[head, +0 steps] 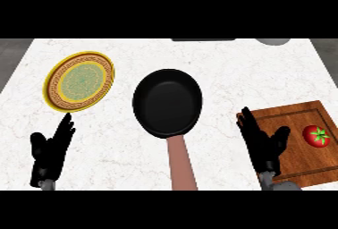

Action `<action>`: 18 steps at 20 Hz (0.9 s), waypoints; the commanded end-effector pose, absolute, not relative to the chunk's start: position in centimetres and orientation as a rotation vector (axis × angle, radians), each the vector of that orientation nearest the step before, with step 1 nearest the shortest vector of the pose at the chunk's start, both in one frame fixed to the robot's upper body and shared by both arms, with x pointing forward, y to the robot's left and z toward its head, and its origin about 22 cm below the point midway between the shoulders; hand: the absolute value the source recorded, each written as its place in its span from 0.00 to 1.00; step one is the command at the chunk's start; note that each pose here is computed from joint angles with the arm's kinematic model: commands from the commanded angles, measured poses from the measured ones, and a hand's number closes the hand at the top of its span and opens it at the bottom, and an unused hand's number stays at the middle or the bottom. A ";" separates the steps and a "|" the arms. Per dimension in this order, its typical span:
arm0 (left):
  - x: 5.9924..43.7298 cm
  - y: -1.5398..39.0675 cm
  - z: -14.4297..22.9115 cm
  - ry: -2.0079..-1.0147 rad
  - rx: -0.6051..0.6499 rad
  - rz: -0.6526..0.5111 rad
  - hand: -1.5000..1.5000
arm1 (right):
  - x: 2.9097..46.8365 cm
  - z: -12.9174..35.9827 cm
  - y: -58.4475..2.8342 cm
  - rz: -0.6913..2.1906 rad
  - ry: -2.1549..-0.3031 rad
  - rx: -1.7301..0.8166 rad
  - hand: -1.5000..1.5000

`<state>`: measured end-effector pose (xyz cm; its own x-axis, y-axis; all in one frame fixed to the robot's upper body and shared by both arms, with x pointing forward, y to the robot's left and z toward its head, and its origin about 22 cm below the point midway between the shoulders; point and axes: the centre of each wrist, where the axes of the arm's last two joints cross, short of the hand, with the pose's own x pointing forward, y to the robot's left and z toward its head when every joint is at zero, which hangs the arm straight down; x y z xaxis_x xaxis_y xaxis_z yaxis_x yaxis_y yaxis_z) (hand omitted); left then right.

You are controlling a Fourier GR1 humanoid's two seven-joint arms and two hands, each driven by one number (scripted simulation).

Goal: Pick the tomato from the cutting board and place it in the pot

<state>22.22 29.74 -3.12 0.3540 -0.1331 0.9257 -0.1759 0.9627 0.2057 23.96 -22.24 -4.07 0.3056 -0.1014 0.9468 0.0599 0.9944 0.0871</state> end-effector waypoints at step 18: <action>24.7 25.7 -2.4 -1.274 -0.043 -0.253 0.50 | 20.0 6.2 -36.2 -0.047 -1.863 -0.940 0.00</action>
